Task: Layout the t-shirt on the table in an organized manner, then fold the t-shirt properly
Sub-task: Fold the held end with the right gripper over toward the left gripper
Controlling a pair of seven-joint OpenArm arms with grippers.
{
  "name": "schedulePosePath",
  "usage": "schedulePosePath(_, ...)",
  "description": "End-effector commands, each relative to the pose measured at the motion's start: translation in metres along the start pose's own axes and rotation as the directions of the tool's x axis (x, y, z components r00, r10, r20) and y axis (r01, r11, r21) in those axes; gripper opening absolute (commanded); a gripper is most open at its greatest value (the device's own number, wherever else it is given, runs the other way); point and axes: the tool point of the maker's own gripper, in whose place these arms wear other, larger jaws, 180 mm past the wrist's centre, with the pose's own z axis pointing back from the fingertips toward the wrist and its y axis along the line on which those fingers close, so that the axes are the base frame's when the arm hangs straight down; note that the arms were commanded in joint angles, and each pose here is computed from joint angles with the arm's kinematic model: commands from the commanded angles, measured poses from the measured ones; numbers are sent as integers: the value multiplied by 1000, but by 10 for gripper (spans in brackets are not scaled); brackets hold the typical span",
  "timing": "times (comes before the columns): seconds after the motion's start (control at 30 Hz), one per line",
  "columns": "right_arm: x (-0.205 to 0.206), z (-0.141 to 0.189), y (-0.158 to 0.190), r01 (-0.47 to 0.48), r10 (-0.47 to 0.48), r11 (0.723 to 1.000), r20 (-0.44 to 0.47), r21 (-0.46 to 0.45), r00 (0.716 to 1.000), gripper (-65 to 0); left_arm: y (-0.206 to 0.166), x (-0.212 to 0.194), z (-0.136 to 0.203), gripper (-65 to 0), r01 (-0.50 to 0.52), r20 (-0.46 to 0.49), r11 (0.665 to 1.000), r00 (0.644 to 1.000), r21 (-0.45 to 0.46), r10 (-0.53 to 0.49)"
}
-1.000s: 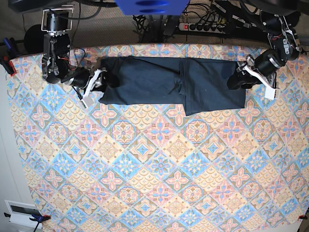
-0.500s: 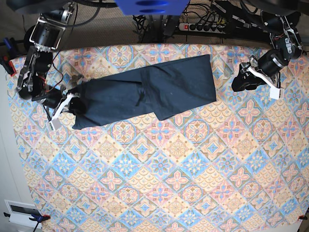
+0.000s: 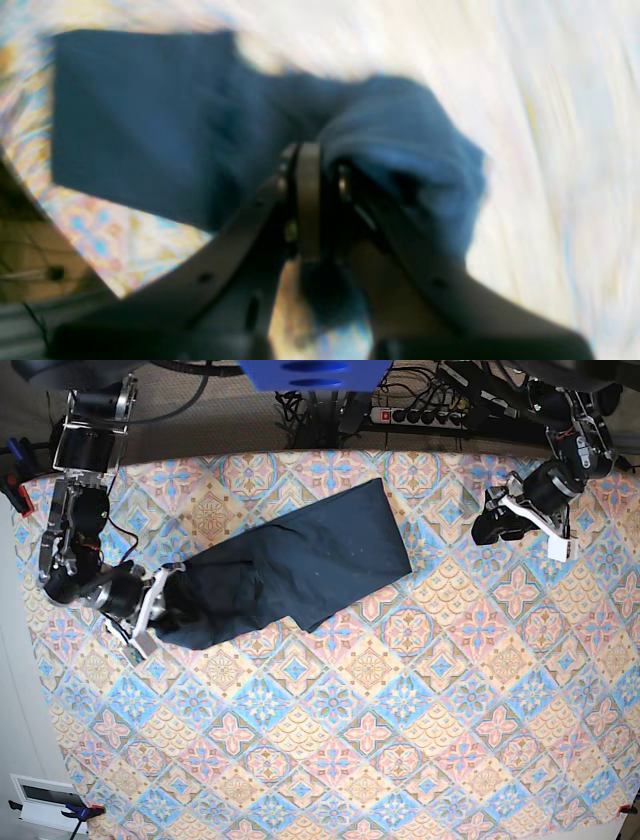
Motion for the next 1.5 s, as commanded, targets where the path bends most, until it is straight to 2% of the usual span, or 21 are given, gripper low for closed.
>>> schedulePosePath(0.0,21,-4,18,-50,47,998,64,42,997,-648,-4,9,2,-267,15,31,1000,999,-9,-15)
schedulePosePath(0.1,35,-17,53,-108,97,988,101,113,990,-648,-6,8,1,-267,7,33,1000,999,-15,-6)
schedulePosePath(0.33,45,-44,111,-151,120,955,131,254,984,-648,-6,7,1,-267,6,33,1000,999,-15,-6)
schedulePosePath(0.5,59,-49,157,-230,176,914,184,333,967,-648,-6,7,0,-268,5,33,1000,999,-15,-4)
schedulePosePath(0.7,52,-58,191,-274,223,867,168,415,960,-648,-6,7,0,-268,5,33,1000,999,-15,-4)
schedulePosePath(0.83,51,-67,220,-306,256,824,167,477,952,-647,-6,7,0,-268,5,33,1000,999,-15,-4)
schedulePosePath(0.9,50,-73,224,-348,313,815,154,463,937,-647,-6,6,1,-268,4,30,1000,1000,-15,-4)
schedulePosePath(1.07,35,-96,226,-474,495,773,67,421,866,-642,-6,5,1,-268,2,28,1000,1000,-15,-1)
schedulePosePath(1.17,19,-114,230,-499,543,749,28,436,839,-595,-8,4,0,-268,-8,32,1000,999,-23,8)
schedulePosePath(1.33,-6,-127,247,-502,568,715,15,488,823,-475,-11,1,-3,-268,-24,34,999,999,-29,25)
schedulePosePath(1.4,-6,-125,249,-509,574,708,22,490,819,-451,-12,-1,-3,-268,-31,35,999,999,-32,32)
schedulePosePath(1.47,8,-117,257,-543,584,691,76,477,809,-443,-13,-1,-4,-268,-29,32,999,999,-34,31)
